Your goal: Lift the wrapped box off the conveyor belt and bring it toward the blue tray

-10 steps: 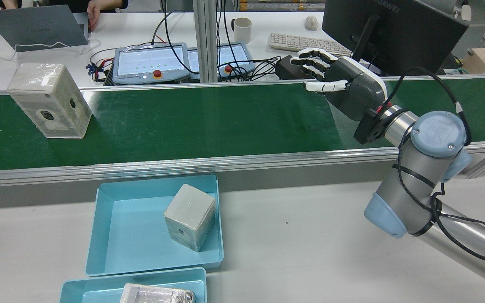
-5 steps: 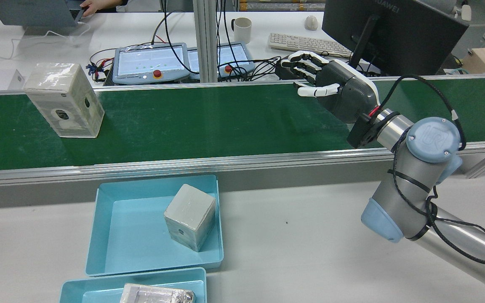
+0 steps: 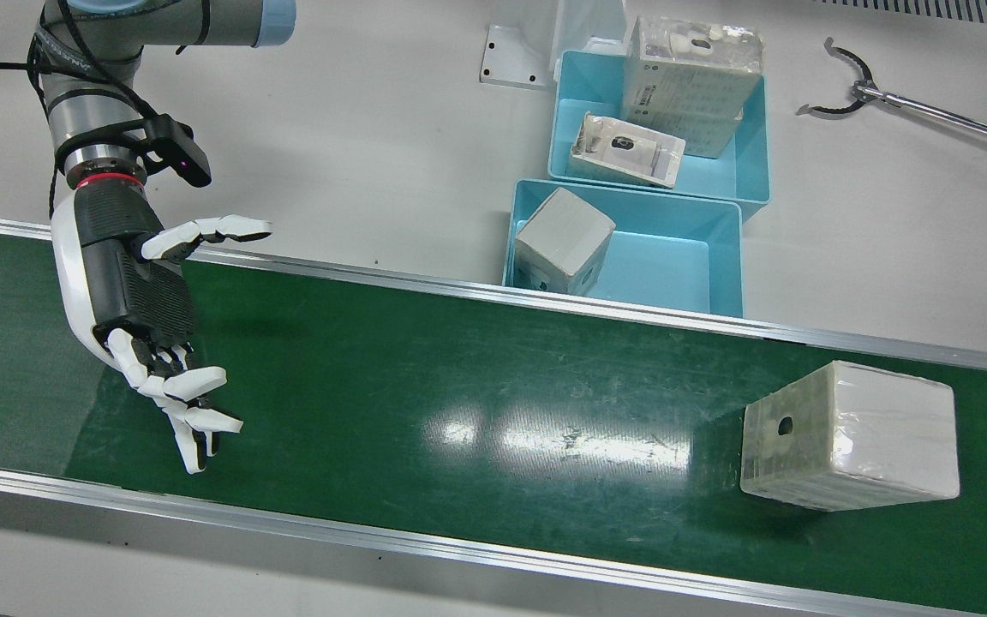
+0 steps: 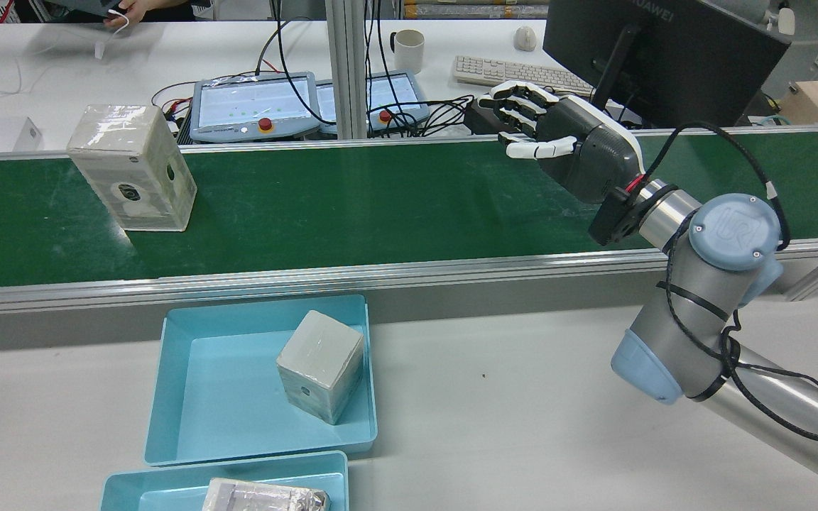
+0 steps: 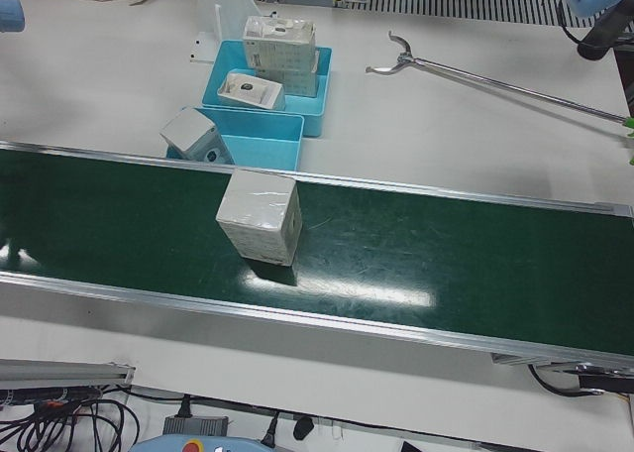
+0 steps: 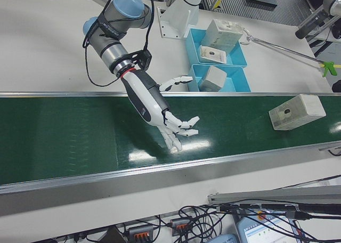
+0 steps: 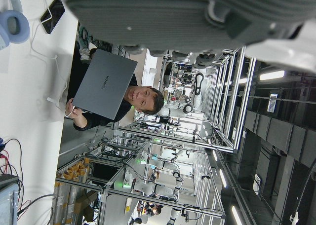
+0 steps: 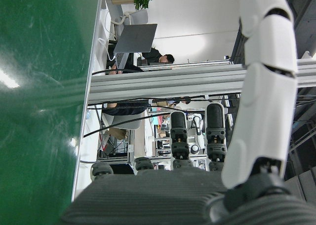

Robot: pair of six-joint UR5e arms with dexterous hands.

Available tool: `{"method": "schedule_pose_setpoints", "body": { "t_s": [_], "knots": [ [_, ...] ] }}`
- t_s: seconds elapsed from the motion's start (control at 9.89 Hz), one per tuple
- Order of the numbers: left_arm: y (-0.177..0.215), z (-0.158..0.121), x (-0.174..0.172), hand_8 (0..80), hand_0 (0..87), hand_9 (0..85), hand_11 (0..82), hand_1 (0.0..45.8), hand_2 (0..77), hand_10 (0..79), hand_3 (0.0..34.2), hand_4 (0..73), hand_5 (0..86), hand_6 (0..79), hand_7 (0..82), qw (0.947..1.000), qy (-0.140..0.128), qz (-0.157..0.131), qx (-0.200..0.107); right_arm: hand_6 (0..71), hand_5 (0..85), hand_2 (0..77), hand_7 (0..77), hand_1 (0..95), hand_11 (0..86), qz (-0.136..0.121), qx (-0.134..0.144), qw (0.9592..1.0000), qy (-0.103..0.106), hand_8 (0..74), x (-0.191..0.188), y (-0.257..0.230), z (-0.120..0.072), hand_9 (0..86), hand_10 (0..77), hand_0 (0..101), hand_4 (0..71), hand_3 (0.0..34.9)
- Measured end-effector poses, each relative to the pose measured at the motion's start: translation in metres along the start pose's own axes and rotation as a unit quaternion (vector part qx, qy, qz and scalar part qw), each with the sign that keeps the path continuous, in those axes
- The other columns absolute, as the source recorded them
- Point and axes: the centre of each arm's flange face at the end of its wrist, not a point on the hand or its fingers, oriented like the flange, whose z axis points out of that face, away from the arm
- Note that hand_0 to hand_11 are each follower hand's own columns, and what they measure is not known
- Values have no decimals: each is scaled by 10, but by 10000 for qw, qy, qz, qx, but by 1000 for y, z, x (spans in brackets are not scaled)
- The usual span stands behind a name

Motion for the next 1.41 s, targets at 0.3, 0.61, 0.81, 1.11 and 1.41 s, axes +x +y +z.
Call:
{"method": "schedule_pose_setpoints", "body": {
  "t_s": [0.3, 0.61, 0.81, 1.11, 1.41],
  "knots": [
    [0, 0, 0, 0, 0, 0, 0, 0, 5, 0, 0, 0, 11, 5, 0, 10000, 0, 0, 0, 16, 393, 218, 262, 196, 16, -15, -2, 10000, -21, 0, -3, 0, 1, 65, 5, 481, 93, 198],
    [0, 0, 0, 0, 0, 0, 0, 0, 5, 5, 0, 0, 11, 5, 0, 10000, 0, 0, 0, 16, 393, 207, 256, 180, 16, -28, -19, 10000, -43, 0, -5, 3, 5, 65, 5, 498, 104, 198],
    [0, 0, 0, 0, 0, 0, 0, 0, 5, 0, 0, 0, 11, 5, 0, 10000, 0, 0, 0, 22, 376, 185, 235, 153, 16, -37, -21, 10000, -58, 0, -8, 3, 5, 60, 5, 493, 125, 215],
    [0, 0, 0, 0, 0, 0, 0, 0, 5, 0, 0, 0, 11, 0, 5, 10000, 0, 0, 0, 22, 398, 185, 251, 153, 16, -38, -24, 10000, -75, 0, -10, 3, 5, 60, 5, 486, 104, 218],
    [0, 0, 0, 0, 0, 0, 0, 0, 11, 5, 0, 0, 11, 5, 0, 10000, 0, 0, 0, 22, 398, 175, 262, 153, 16, -43, -19, 10000, -77, 0, -11, 3, 5, 60, 0, 481, 104, 231]
  ]
}}
